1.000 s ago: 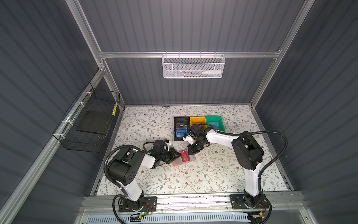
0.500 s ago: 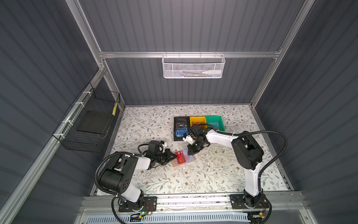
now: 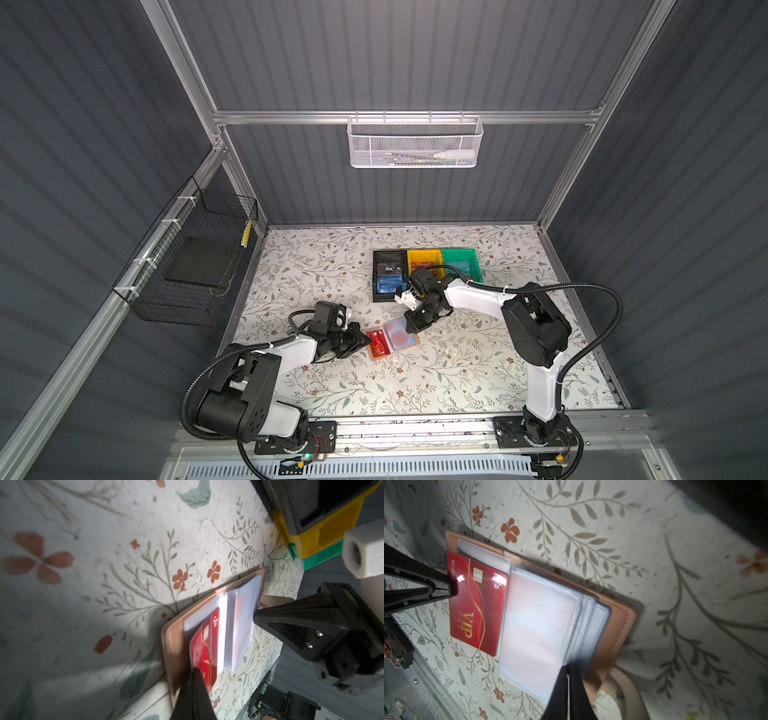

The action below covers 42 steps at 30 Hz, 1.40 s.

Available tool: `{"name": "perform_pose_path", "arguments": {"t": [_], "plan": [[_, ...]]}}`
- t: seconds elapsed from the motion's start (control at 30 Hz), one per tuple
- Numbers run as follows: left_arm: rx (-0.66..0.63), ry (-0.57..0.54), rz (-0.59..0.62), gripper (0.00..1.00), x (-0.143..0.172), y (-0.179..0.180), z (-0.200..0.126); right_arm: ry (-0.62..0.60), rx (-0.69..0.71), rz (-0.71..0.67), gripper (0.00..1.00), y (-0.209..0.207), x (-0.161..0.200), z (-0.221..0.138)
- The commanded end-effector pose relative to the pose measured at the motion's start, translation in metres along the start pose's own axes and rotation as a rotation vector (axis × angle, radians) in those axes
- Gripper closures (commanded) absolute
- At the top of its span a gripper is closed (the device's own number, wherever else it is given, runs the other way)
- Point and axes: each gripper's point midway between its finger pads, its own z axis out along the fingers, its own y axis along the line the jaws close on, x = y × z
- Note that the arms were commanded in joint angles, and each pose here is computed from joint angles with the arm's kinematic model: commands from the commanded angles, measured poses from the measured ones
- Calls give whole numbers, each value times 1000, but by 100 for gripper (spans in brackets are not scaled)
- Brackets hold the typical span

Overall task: Take the credit cards out of the card holder
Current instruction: Flip over the card slot in the card holder.

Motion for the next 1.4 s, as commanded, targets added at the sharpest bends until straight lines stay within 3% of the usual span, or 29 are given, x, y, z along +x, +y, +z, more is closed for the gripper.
{"name": "perform_pose_path", "arguments": {"t": [0.0, 0.63, 1.37], "plan": [[-82, 43, -41, 96, 11, 24, 4, -2, 15, -11, 90, 1, 2, -13], [-77, 52, -48, 95, 12, 28, 10, 78, 0, -10, 91, 3, 10, 17], [-79, 60, -48, 95, 12, 29, 11, 24, 84, -74, 90, 11, -11, -18]]}}
